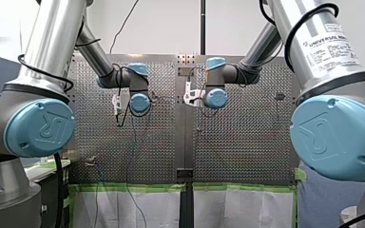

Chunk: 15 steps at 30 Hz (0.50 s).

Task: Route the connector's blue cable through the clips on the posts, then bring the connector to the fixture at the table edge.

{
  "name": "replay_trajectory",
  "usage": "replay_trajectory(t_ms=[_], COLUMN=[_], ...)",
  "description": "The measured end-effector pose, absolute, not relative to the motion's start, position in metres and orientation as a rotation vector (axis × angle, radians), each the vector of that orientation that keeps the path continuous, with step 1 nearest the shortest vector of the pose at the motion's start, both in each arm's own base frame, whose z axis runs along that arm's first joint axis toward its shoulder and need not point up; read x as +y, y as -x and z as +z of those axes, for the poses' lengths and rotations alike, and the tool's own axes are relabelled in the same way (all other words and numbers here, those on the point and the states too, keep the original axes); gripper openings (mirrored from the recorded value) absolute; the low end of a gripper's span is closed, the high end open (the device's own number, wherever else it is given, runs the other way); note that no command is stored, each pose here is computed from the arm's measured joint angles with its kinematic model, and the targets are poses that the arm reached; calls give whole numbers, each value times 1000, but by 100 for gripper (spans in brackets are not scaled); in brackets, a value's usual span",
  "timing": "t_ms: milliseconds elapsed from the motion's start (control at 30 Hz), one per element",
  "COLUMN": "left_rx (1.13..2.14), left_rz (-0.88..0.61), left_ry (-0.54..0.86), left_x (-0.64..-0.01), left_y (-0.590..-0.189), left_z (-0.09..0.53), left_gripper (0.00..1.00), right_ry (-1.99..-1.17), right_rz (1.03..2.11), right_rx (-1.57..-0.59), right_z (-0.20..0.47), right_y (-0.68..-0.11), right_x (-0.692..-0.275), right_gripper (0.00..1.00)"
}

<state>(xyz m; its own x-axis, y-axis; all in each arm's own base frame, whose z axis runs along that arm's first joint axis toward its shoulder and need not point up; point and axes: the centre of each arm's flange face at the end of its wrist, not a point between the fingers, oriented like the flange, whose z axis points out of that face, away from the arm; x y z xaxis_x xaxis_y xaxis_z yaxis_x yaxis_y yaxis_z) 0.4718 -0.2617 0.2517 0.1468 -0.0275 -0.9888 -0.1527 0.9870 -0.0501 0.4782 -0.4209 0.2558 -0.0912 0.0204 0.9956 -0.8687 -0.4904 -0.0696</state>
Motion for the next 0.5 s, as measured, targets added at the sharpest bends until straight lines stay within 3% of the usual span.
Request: replay_trajectory(t_ms=[500], left_rx=[1425], left_rz=[104], left_ry=[183], left_x=[-249], left_y=[-496], left_z=[270], left_gripper=[1], right_ry=[-1520], right_rz=[1656], right_rx=[-939], right_z=[256], right_y=[-478], right_x=[-423], right_gripper=[0])
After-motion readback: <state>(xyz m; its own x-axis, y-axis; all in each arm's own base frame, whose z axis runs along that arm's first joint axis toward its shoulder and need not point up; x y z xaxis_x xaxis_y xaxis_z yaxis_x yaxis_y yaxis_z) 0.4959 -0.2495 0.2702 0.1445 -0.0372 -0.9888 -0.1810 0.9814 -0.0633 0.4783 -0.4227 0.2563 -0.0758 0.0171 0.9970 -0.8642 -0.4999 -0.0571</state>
